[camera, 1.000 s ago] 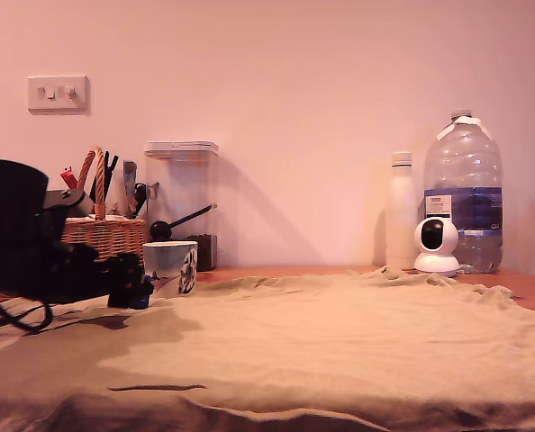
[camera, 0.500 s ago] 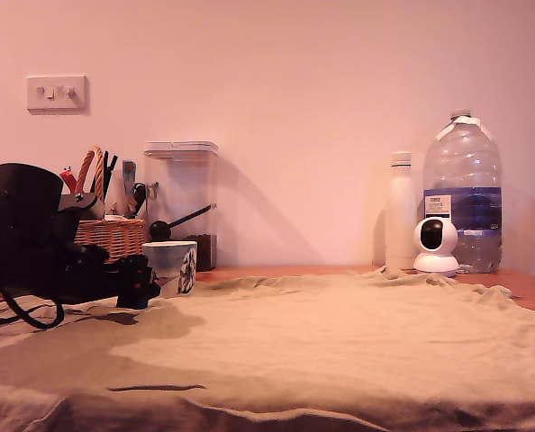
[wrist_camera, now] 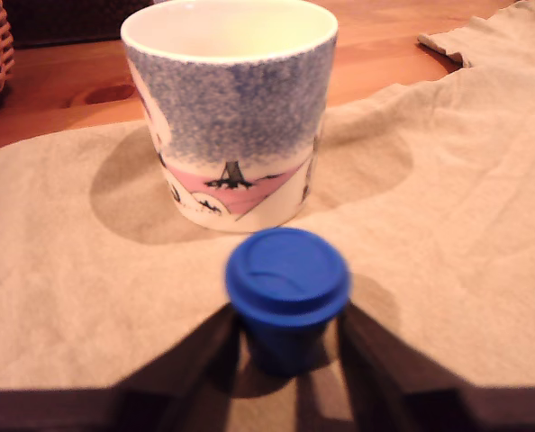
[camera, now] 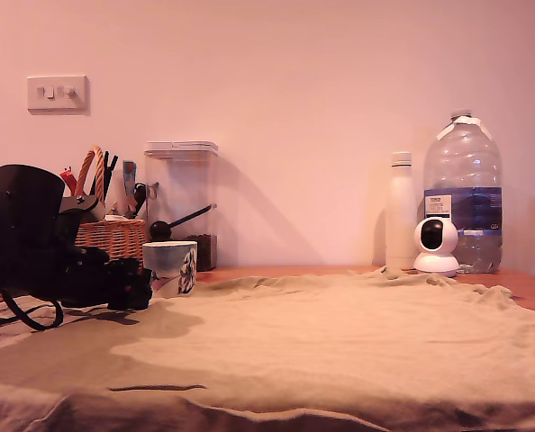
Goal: Pick up the coffee capsules on the table and drop them inside the coffee cup
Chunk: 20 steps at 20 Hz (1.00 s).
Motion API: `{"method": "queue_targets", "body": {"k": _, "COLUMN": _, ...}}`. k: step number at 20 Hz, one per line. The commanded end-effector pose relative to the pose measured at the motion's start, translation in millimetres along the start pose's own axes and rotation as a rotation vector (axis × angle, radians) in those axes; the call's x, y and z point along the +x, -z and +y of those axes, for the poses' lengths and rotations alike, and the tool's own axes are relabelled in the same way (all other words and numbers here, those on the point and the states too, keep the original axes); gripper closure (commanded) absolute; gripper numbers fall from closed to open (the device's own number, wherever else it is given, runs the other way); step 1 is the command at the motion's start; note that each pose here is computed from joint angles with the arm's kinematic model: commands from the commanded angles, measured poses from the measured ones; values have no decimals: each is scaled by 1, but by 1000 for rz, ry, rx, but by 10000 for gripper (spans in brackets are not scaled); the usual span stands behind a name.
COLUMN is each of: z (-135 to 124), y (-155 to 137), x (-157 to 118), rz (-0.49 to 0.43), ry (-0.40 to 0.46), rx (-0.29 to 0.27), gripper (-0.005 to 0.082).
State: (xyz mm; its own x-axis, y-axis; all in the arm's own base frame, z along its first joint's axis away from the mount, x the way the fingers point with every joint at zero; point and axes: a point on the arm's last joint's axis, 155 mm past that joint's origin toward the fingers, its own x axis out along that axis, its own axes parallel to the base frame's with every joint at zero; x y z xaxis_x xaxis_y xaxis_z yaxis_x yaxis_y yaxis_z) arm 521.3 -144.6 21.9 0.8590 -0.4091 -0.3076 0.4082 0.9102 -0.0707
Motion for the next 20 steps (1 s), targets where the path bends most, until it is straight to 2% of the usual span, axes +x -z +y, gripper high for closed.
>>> {"method": "queue_targets", "body": {"k": 1, "z": -1, "y": 10, "x": 4, "rz": 13, "ry": 6, "rx": 0, "gripper": 605}}
{"method": "queue_targets", "body": {"k": 10, "z": -4, "y": -18, "x": -1, "rz": -40, "ry": 16, "rx": 14, "gripper": 605}}
{"method": "queue_targets", "body": {"k": 20, "z": -12, "y": -82, "x": -21, "rz": -127, "ry": 34, "rx": 42, "gripper": 605}}
